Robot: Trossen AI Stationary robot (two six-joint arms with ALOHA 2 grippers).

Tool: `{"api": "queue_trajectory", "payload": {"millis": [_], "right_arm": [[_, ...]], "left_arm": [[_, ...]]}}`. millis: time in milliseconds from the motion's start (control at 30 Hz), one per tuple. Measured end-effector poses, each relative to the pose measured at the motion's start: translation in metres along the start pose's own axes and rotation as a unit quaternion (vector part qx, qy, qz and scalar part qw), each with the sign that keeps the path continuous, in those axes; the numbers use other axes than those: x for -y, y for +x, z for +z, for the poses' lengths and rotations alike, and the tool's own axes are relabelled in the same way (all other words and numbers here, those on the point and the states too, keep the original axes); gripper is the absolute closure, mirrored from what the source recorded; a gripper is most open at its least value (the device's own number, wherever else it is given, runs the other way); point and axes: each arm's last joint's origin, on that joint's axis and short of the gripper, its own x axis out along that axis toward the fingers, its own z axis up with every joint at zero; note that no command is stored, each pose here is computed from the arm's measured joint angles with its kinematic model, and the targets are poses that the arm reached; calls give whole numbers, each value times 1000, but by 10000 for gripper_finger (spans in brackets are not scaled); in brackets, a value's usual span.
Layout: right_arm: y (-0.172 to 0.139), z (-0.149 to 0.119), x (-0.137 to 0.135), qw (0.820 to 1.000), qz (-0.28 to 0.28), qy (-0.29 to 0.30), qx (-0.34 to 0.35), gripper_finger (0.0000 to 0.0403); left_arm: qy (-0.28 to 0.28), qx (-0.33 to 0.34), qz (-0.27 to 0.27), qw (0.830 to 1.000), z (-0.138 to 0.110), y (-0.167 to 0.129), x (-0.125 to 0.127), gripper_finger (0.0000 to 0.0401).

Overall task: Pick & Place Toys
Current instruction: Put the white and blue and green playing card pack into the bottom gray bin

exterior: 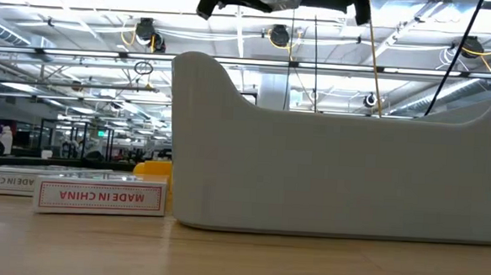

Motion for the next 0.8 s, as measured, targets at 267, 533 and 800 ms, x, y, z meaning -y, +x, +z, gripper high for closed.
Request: {"api": "queue_trajectory", "payload": {"millis": [267,533,800], "right_arm": [[0,3,0,1000,-4,-22,11,294],[-1,7,-1,999,-1,-48,22,338],[-11,25,4,997,15,-56,42,338]], "left_arm": [[1,2,-2,1000,0,0,1,85],[21,8,-12,1000,2,0,2,60],[58,22,-59,996,7,1,12,55]]}}
